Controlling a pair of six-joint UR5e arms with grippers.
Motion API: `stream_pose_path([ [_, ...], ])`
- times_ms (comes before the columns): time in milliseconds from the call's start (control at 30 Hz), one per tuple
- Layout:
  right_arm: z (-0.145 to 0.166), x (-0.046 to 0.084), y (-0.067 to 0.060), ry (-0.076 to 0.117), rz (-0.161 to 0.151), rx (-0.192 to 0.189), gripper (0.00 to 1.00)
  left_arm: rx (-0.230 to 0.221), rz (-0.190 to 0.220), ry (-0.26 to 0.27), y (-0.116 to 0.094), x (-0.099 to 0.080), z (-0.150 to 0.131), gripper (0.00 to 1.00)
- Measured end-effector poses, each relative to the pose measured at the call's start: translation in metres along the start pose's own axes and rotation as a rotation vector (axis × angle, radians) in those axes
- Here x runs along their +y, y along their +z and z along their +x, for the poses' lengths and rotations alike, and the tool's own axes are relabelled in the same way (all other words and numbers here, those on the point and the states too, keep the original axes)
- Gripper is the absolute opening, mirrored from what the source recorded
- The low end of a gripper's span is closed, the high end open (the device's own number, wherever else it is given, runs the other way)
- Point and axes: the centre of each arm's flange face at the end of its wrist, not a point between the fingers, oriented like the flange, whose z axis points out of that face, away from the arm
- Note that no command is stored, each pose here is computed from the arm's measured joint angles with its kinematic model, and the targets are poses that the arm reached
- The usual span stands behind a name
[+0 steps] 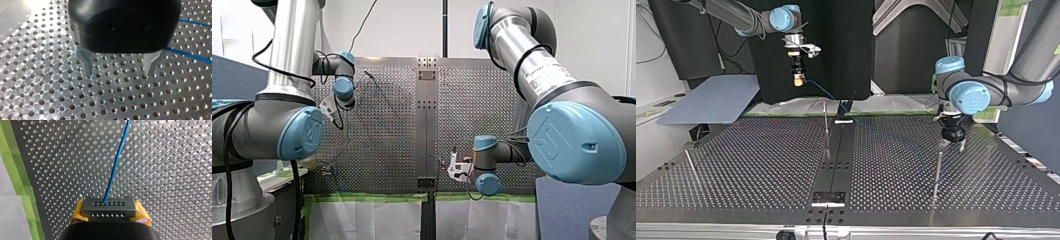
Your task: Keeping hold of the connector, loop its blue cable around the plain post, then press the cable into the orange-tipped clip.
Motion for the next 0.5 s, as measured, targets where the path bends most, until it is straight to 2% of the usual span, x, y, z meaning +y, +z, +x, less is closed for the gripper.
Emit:
stream_pose_path([
  [133, 0.000, 0.000, 0.000, 0.001, 0.000, 0.000, 0.00, -0.017, -0.014, -0.003, 0.002, 0.003, -0.003, 1.00],
  [233, 0.000, 0.000, 0.000, 0.002, -0.001, 0.000, 0.00, -0.010, -0.008, -0.003, 0.000, 0.002, -0.001, 1.00],
  [500, 0.000, 0.001, 0.000, 0.003, -0.001, 0.002, 0.00, 0.024, 0.053, -0.016, -0.020, 0.000, 0.003, 1.00],
])
